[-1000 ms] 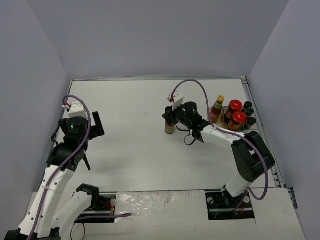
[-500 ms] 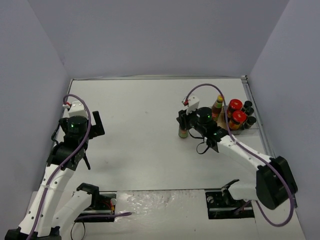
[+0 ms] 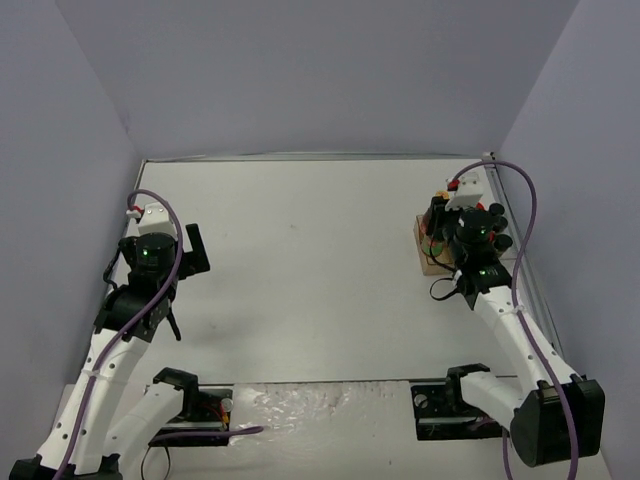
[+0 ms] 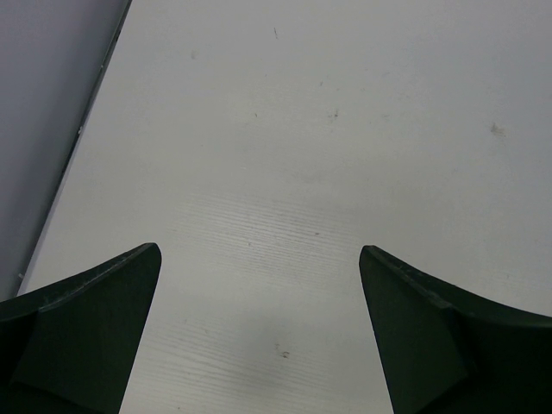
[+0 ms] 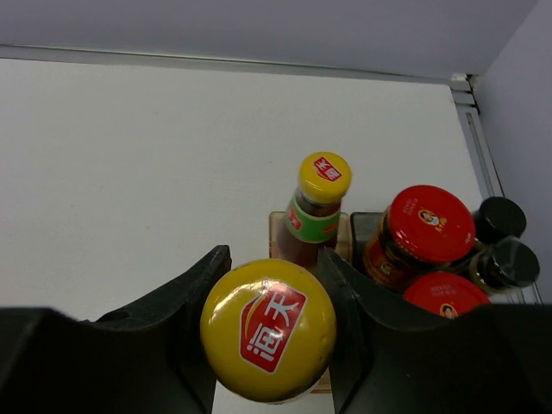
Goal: Organize the condiment bottles
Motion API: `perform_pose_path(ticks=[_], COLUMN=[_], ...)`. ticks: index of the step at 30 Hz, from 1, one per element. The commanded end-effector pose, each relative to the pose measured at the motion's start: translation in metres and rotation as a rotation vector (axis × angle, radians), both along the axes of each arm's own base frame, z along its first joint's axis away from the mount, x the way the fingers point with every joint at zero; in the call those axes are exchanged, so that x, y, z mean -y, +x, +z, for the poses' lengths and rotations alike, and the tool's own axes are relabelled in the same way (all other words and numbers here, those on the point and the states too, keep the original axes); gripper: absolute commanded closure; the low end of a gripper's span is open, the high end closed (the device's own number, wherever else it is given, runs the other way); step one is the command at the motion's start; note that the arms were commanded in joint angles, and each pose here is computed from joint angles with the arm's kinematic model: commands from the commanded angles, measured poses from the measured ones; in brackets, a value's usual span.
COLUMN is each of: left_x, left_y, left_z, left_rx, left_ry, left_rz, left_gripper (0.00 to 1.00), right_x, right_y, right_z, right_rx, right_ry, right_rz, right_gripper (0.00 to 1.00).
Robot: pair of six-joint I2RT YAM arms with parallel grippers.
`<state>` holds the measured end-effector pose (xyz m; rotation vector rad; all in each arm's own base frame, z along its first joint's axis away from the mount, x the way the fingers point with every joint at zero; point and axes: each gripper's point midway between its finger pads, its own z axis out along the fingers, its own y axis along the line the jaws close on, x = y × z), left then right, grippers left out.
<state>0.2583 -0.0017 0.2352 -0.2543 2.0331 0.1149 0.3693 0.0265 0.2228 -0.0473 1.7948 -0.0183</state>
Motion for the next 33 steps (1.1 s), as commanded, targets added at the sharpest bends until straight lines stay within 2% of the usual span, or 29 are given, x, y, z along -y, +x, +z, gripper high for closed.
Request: perform_pose_path(ticks=[1,10,21,22,25,27,33], left_x=[0.000,0.000,0.001,0.002,0.002,0.002,0.002], left_y=[0.008,0.008,0.008,0.008,0.008,0.009,0.008], left_z=[0.020,0.020,0.021,0.021,0.020,0.020,0.022], left_rx=[0.060,0.064,0.066,0.066,0.067,0.065,0.071], left_ry=[0.000,-0.001,-0.003,-0.003,-0.004,-0.004,-0.003], left_rz=[-0.001,-0.005,-0.010,-0.011,-0.015,-0.016,-0.015], left_gripper=[0.03,0.03,0.03,0.03,0.03,0.03,0.03], right_x=[0.028,0.029,0.029,0.029,0.032,0.029,0.023], right_y=[0.023,0.043,0.040,0.039,0.035,0.034,0.031], right_z=[0.067,0.037,-0.013,-0.019,-0.030,-0.033,-0.020], right_rx=[0.244,0.205,0.130,0.121,0.100,0.090,0.082], right_ry=[0.048,0.062,0.096,0.097,0.099,0.103,0.127], right_rz=[-0.095,-0.049,-0.064,-0.070,-0.084,-0.075,-0.046], right_gripper=[1.00,1.00,1.00,0.97,0.76,0.54,0.25])
